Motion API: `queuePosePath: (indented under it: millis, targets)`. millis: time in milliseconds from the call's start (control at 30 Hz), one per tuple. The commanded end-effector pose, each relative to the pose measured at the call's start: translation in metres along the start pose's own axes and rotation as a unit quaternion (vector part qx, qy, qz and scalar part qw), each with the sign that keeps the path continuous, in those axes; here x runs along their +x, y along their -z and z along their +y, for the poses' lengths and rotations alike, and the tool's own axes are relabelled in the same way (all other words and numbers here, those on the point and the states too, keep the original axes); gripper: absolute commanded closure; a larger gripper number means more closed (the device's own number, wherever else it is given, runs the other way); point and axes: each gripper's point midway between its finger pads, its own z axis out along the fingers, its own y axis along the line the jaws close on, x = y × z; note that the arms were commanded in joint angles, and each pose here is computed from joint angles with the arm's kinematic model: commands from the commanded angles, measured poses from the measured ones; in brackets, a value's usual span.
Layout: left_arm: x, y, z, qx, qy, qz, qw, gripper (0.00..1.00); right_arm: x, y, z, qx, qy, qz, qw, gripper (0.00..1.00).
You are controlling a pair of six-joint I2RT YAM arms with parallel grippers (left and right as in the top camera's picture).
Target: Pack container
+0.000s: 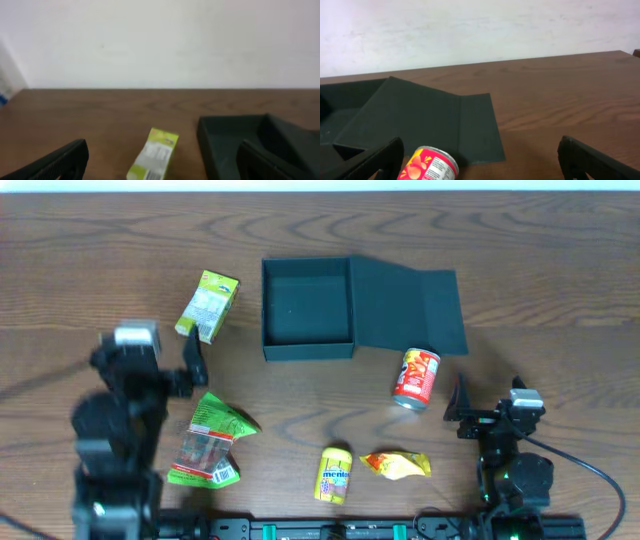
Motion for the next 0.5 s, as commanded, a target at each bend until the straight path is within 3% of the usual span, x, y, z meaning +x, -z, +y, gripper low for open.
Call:
queuePosePath:
  millis: [0, 200, 367, 467]
  targets:
    - [-0.044, -0.021, -0.008, 0.027, -0.032, 0.023, 0.999, 0.05, 0.003, 0.0, 0.002, -0.004, -0.003, 0.004, 1.0, 0.01]
    - [-0.066, -0.073, -0.016, 0.054, -0.084, 0.176, 0.979, 0.05, 0.003, 0.0, 0.002, -0.004, -0.003, 0.004, 1.0, 0.01]
    - [-0.028, -0.091, -0.015, 0.073, -0.086, 0.348, 0.93, 0.05, 0.003, 0.0, 0.002, -0.004, -0.003, 0.004, 1.0, 0.01]
    - [-0.001, -0.104, -0.013, 0.074, -0.082, 0.405, 0.908, 0.05, 0.003, 0.0, 0.002, -0.004, -0.003, 0.004, 1.0, 0.01]
